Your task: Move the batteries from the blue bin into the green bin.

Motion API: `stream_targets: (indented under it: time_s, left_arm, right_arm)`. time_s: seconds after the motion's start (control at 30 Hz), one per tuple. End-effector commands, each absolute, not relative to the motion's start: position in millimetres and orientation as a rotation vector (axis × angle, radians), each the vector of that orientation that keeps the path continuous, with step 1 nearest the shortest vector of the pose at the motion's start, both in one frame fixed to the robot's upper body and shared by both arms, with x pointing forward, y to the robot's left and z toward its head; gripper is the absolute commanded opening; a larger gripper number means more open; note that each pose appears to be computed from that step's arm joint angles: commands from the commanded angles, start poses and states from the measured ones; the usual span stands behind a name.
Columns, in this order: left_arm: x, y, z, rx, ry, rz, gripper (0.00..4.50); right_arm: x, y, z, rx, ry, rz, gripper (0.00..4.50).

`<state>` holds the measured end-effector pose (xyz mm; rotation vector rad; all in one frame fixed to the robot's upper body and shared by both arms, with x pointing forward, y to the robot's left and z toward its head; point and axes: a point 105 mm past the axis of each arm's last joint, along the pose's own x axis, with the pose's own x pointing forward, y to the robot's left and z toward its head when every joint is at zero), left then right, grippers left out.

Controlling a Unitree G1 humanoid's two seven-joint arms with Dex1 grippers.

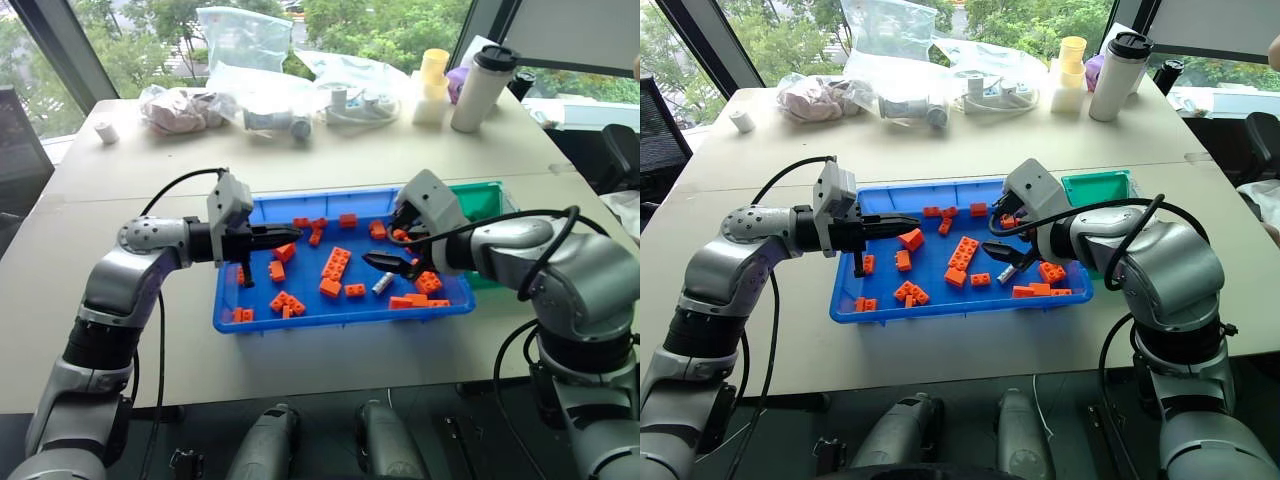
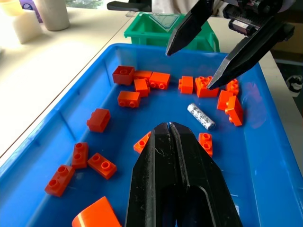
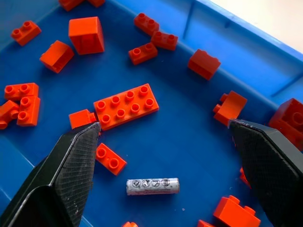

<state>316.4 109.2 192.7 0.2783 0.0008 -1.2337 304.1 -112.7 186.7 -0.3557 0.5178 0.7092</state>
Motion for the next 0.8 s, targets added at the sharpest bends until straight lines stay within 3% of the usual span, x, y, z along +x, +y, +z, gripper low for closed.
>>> stream_targets:
  time_s: [0.03,0.27,0.8]
  left_arm:
    - [316,109,205,0.312,-0.044,-1.233,0.00]
    - [316,110,202,0.309,-0.040,-1.231,0.00]
    - [310,116,195,0.311,-0.026,-1.207,0.00]
  right_arm:
    - [302,-112,182,-0.385,0.560,0.743,4.46]
    - [302,-113,144,-0.436,0.724,0.847,4.46]
    - [311,-127,126,-0.553,0.755,0.825,4.46]
